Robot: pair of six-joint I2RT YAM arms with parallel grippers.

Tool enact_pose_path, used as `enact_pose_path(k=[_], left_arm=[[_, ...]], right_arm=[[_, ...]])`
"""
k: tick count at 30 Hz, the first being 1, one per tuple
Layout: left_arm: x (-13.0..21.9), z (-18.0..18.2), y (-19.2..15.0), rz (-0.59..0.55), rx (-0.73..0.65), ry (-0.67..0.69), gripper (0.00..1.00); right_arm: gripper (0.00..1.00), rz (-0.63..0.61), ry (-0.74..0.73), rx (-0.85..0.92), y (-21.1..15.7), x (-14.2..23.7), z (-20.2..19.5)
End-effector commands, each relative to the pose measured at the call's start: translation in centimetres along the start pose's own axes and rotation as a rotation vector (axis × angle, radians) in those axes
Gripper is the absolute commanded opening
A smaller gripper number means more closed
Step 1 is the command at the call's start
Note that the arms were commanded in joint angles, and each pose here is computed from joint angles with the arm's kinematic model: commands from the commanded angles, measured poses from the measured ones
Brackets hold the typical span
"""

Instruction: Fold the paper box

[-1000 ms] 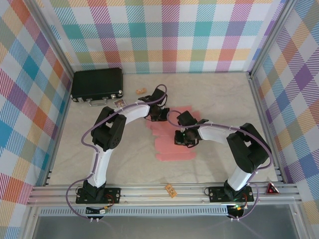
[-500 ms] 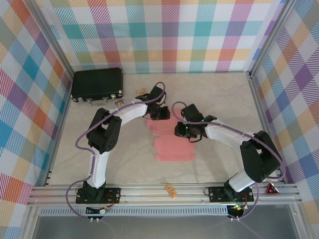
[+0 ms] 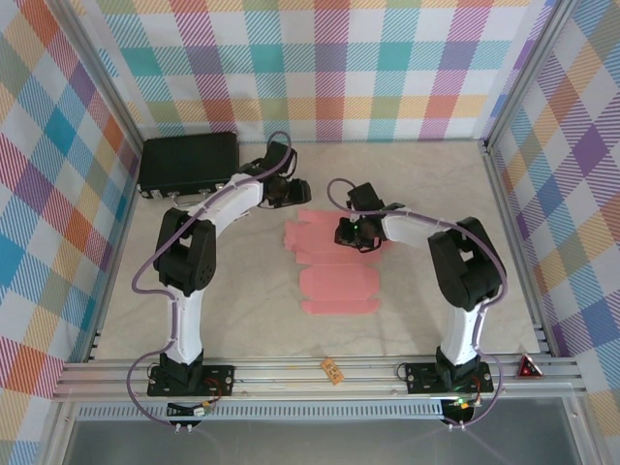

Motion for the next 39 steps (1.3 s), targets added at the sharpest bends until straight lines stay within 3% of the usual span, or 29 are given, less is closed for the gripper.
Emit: enact_pose_path(k=[1,21,28,39], left_arm=[[-1.2,1.2,-0.2,0.042,-0.022,0.073,0.55],[-4.0,2.8,-2.6,0.194,-0.033,0.138,0.53],[-4.3,1.9,-3.4,0.228,-0.026,0.076,0.42],[-3.9,-0.3,-3.0,0.179,-0.053,-0.02,0.4]], right_arm=[[0.18,0.024,0.021,0.003,0.0,-1.2,0.5],[0.15,0.081,-0.004,-0.06,-1.3,-3.3,-0.8],[0.15,0.086,-0.002,-0.065,-1.3,-3.4,-0.7],[0.15,0.099,0.0,-0.069,-1.5,-3.7,-0.7]])
Point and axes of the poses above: each hand's point on the last joint's axis, 136 mm out from that joint toward the fingers, its own x axis back along the fingers, its own z axis along the line the jaws close on, y = z × x, the point moved 1 cm from there along x, back along the fingers, and after that the axes turned 5 degrees about -x, right-handed, at the moved point
